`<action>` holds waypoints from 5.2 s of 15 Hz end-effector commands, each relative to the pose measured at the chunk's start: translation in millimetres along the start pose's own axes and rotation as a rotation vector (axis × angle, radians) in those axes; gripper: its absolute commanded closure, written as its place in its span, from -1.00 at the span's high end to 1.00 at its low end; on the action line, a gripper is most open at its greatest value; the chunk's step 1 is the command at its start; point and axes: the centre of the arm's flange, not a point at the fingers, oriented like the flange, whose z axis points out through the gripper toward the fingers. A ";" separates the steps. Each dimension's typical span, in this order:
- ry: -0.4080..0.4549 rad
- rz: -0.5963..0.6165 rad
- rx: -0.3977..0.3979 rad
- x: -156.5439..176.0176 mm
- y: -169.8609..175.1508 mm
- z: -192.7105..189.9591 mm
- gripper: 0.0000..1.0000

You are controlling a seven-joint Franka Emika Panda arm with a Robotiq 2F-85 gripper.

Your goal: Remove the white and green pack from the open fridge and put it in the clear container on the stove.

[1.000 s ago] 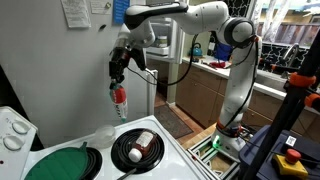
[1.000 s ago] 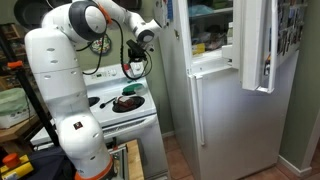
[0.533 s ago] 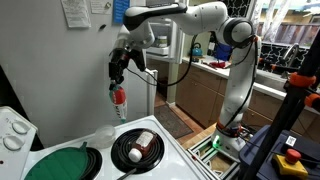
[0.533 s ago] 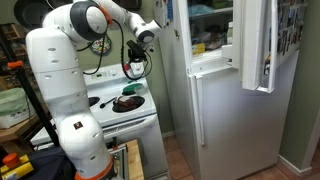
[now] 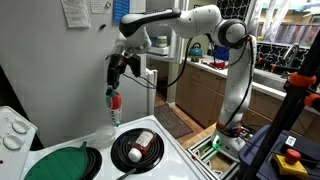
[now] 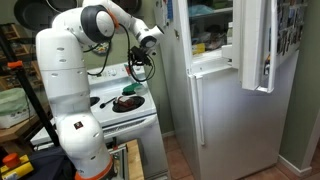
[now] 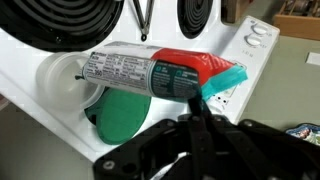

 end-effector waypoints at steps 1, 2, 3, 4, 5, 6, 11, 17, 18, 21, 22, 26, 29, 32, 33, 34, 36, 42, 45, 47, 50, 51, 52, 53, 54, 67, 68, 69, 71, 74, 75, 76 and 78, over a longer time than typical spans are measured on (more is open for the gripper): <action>0.037 -0.068 0.029 20.5 12.5 19.2 -0.99; 0.043 -0.086 0.034 25.9 15.2 23.5 -0.99; 0.045 -0.098 0.033 30.0 17.5 27.0 -0.99; 0.050 -0.111 0.044 33.4 20.0 30.9 -0.99; 0.047 -0.123 0.046 36.6 21.3 34.2 -0.99; 0.038 -0.125 0.052 38.2 24.6 37.2 -0.99; 0.020 -0.104 0.087 38.0 35.2 43.4 -0.99; -0.005 -0.084 0.093 34.9 51.3 51.7 -0.99; -0.010 -0.081 0.094 33.9 53.7 52.3 -0.99; -0.011 -0.069 0.104 31.3 60.8 55.7 -0.99; -0.015 -0.062 0.107 30.5 64.3 57.4 -0.99; -0.022 -0.024 0.140 27.6 81.5 63.2 -0.99; -0.028 0.007 0.130 26.2 94.0 66.0 -0.99; -0.039 0.025 0.120 25.5 103.1 70.4 -0.99; -0.050 0.032 0.122 25.7 104.7 73.7 -0.98; -0.047 0.039 0.128 25.8 106.3 76.2 -0.96; -0.052 0.054 0.127 25.6 109.3 79.8 -0.46; -0.057 0.071 0.131 25.9 110.3 81.5 0.35; -0.044 0.069 0.127 27.7 104.9 78.4 0.80; -0.044 0.073 0.102 29.0 92.4 70.1 1.00; -0.062 0.113 0.019 28.4 65.3 47.6 1.00; -0.064 0.126 -0.028 27.3 52.6 37.2 1.00; -0.074 0.137 -0.071 25.5 39.9 28.6 1.00; -0.088 0.154 -0.116 22.8 26.5 20.5 1.00; -0.105 0.169 -0.163 19.4 12.7 13.4 1.00; -0.177 0.288 -0.789 -30.2 -113.2 -60.4 1.00; -0.162 0.267 -0.820 -33.3 -119.1 -63.1 1.00; -0.146 0.242 -0.847 -35.5 -123.8 -65.0 1.00; -0.069 0.180 -0.860 -39.9 -130.4 -68.6 1.00; 0.044 0.122 -0.804 -42.6 -137.5 -73.5 1.00; 0.079 0.103 -0.797 -42.6 -140.5 -74.7 1.00; 0.035 0.138 -0.810 -22.6 -144.9 -79.1 1.00; 0.068 0.120 -0.808 -22.6 -147.6 -80.4 1.00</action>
